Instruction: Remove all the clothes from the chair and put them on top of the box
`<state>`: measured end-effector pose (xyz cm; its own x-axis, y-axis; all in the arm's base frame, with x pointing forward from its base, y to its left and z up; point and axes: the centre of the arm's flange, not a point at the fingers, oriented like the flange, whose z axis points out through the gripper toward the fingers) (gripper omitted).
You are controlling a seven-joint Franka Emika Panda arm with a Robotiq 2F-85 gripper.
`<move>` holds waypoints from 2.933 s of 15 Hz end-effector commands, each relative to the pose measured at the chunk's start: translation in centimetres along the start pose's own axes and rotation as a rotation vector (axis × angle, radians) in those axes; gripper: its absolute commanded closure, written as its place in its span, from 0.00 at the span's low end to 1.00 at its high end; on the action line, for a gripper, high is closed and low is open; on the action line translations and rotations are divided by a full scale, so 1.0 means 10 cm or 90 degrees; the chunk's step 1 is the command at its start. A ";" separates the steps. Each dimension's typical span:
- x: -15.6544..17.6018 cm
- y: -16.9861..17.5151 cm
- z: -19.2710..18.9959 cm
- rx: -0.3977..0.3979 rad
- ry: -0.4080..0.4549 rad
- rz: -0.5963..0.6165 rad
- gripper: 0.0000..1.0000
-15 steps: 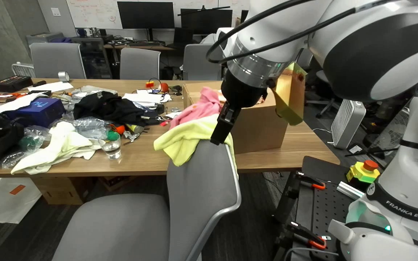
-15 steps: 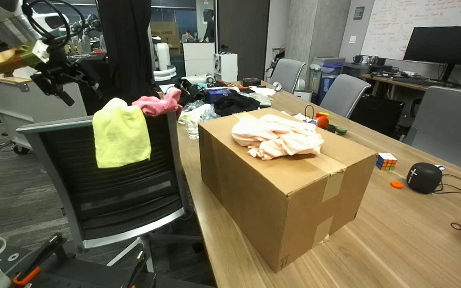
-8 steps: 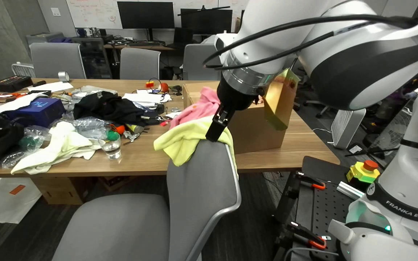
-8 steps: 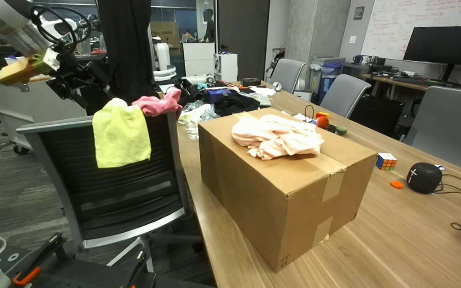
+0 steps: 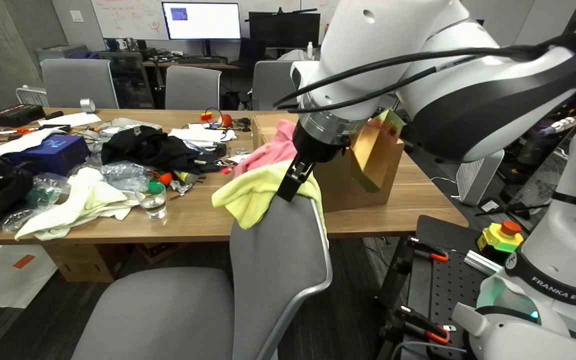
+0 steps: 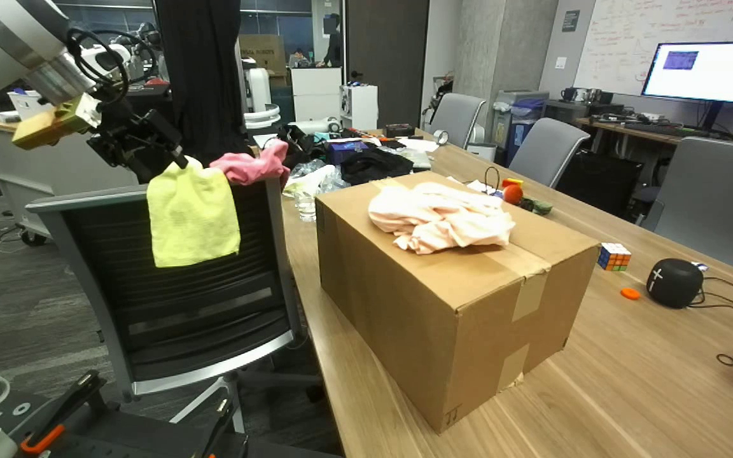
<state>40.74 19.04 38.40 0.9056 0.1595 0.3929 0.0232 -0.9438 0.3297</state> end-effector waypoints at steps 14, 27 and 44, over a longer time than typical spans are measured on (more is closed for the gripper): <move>0.28 0.12 0.29 -0.055 0.040 0.045 0.00; 0.41 0.21 0.14 -0.040 0.059 0.056 0.97; 1.45 1.02 -1.81 -0.008 0.150 0.082 0.93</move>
<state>44.51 18.71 59.85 0.7776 0.1205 0.6171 -0.0463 -0.9678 0.2474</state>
